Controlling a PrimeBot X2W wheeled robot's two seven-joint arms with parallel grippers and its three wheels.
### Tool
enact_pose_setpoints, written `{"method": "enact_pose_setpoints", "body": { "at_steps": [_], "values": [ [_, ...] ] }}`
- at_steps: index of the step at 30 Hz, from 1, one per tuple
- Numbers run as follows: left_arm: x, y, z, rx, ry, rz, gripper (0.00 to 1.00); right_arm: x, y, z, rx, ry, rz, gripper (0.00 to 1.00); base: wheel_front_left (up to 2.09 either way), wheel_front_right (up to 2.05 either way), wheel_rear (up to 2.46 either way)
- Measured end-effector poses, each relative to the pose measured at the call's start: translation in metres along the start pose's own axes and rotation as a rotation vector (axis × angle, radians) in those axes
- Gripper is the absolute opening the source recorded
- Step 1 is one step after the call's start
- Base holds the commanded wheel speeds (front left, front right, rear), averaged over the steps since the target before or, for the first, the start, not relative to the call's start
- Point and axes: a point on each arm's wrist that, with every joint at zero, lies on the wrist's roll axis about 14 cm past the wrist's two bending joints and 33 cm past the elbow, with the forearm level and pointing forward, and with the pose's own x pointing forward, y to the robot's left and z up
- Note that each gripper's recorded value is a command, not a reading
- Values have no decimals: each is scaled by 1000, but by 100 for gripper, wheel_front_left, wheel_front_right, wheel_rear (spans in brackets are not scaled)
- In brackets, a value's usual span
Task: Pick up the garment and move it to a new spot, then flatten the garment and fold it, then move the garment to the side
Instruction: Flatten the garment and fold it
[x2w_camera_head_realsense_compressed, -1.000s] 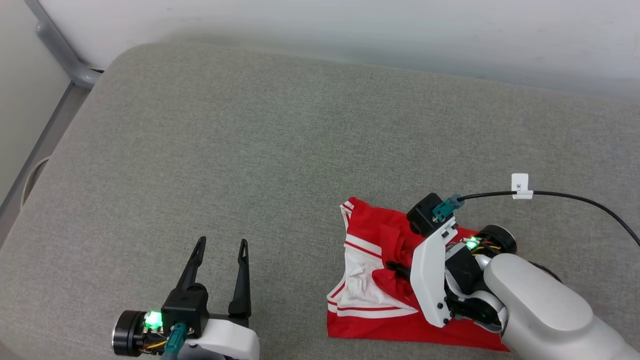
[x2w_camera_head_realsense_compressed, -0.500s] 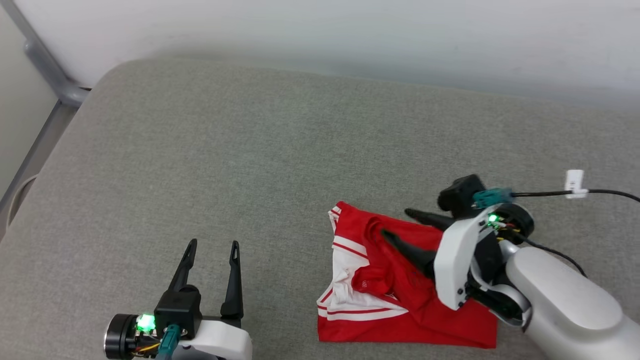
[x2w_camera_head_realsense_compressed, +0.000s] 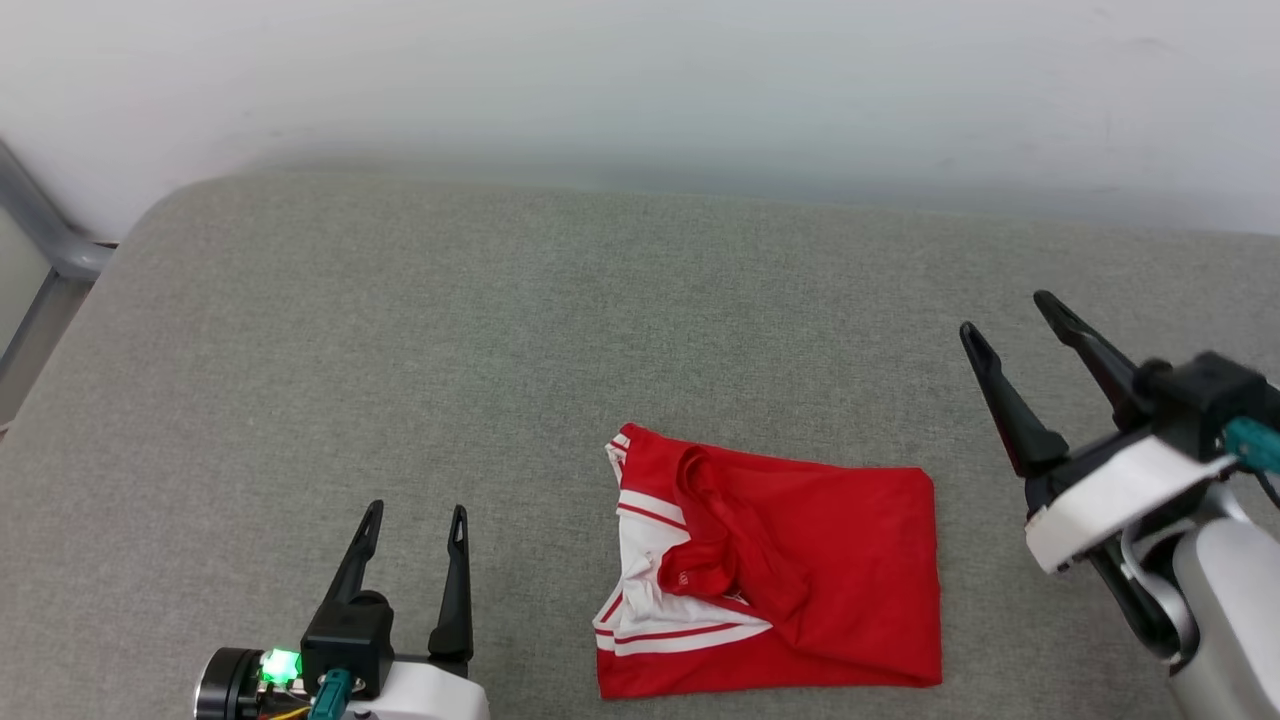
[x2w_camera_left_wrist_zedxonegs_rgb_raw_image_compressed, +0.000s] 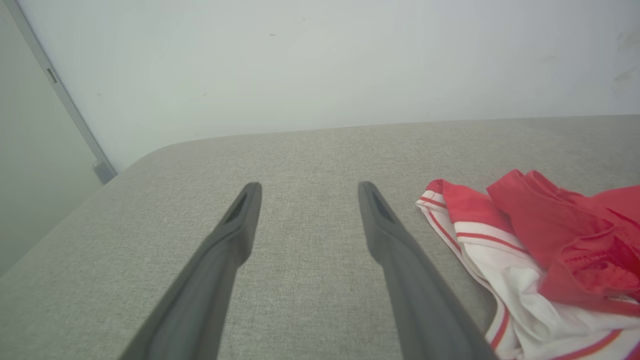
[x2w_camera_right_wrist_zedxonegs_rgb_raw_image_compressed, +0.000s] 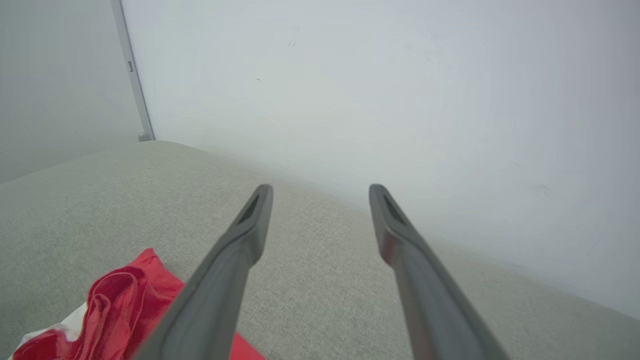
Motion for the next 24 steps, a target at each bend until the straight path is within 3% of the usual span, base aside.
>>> {"method": "enact_pose_setpoints", "body": {
  "at_steps": [11, 24],
  "values": [
    [-2, -5, 4, 4, -15, -23, 100, -53, -17, 12, -62, -125, -216, 100, 0, 0, 0],
    [-8, -10, 11, -9, -38, -44, 100, -108, -17, 1, 38, -121, -392, 100, 0, 0, 0]
  ]
}}
